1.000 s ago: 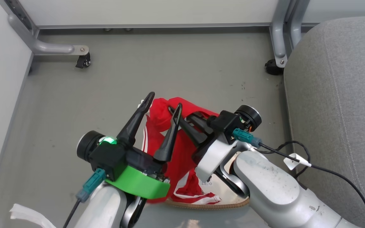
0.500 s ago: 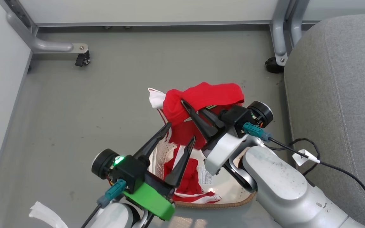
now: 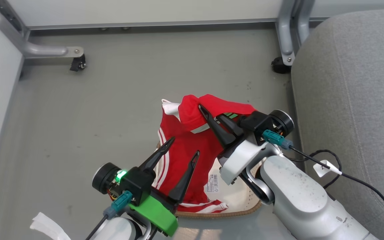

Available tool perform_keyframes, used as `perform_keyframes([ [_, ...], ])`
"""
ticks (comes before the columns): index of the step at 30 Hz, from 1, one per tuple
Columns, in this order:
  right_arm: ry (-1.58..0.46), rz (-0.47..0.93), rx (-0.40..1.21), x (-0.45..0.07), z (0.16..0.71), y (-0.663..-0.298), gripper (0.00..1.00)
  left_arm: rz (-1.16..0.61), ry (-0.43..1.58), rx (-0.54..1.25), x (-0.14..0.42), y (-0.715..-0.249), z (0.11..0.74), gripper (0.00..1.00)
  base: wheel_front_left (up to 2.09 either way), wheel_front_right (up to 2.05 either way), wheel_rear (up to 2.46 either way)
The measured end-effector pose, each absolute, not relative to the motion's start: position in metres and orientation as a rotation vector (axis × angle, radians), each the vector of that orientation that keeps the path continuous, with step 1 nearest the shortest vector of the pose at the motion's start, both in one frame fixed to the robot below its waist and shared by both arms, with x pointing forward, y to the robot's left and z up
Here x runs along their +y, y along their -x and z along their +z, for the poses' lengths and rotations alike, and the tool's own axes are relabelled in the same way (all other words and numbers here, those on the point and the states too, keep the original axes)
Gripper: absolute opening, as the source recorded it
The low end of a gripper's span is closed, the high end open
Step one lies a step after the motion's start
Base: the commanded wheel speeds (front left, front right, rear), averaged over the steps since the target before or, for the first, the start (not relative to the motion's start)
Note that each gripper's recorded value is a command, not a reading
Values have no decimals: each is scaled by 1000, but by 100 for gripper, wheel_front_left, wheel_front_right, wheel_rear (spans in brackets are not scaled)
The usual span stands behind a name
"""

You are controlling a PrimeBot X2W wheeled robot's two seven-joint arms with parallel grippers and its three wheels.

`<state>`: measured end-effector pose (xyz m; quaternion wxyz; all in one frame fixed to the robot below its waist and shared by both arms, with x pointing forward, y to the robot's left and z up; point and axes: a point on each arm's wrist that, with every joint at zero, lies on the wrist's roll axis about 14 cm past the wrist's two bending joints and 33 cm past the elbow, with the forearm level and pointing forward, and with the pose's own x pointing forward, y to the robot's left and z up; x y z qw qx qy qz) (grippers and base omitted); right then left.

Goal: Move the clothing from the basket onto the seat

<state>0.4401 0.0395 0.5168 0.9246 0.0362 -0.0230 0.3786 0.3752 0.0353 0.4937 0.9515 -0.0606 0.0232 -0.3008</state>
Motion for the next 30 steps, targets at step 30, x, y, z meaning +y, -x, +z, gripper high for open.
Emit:
perform_keyframes([
  [30,-87,125,-44,-181,508,-449,0,-1090,123,70,-100,-386,484,100,0,0,0],
])
